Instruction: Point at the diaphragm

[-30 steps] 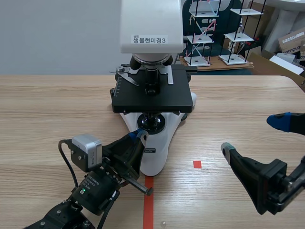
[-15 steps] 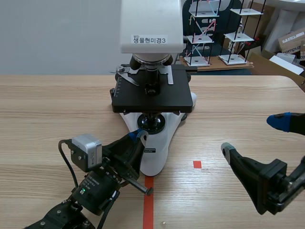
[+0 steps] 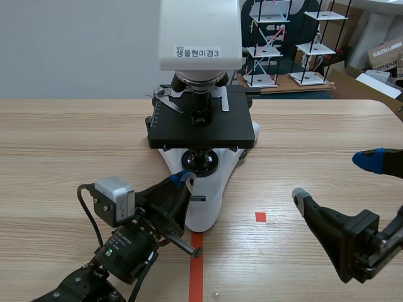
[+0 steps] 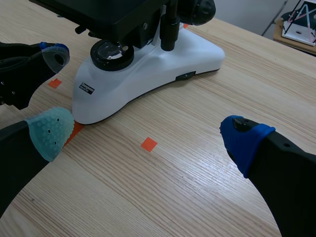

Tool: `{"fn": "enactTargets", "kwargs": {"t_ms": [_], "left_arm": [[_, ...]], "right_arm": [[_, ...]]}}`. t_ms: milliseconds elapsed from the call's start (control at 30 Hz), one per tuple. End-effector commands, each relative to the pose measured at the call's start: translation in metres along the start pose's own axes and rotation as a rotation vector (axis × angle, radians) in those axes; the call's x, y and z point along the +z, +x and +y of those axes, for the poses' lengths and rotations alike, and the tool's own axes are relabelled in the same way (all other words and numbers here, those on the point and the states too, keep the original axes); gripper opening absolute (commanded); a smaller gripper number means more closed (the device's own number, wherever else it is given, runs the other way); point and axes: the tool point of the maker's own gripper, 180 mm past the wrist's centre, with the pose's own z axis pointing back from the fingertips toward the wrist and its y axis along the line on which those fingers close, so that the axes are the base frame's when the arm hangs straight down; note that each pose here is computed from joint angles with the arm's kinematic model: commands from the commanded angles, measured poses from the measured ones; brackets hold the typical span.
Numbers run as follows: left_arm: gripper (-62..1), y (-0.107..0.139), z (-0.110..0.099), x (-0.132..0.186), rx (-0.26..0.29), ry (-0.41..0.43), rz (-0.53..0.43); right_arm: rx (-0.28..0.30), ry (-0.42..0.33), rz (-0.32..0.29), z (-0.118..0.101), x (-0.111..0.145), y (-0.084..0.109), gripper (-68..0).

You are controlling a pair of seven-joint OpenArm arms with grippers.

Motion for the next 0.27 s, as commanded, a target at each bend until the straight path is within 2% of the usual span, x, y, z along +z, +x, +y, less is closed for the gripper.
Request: {"fn": "enactTargets", "kwargs": {"t_ms": [0, 233], "left_arm": [[-56.3, 0.0106, 0.0016, -0.0070, -0.008, -0.001, -0.046], [-56.3, 0.0112, 0.0024, -0.0070, -0.009, 0.003, -0.050]], "right_arm": [[-0.002, -0.004, -0.026, -0.0006, -0.0002, 0.0066, 0.4], [-0.002, -0.004, -0.026, -0.0006, -0.0002, 0.0066, 0.4]]}}
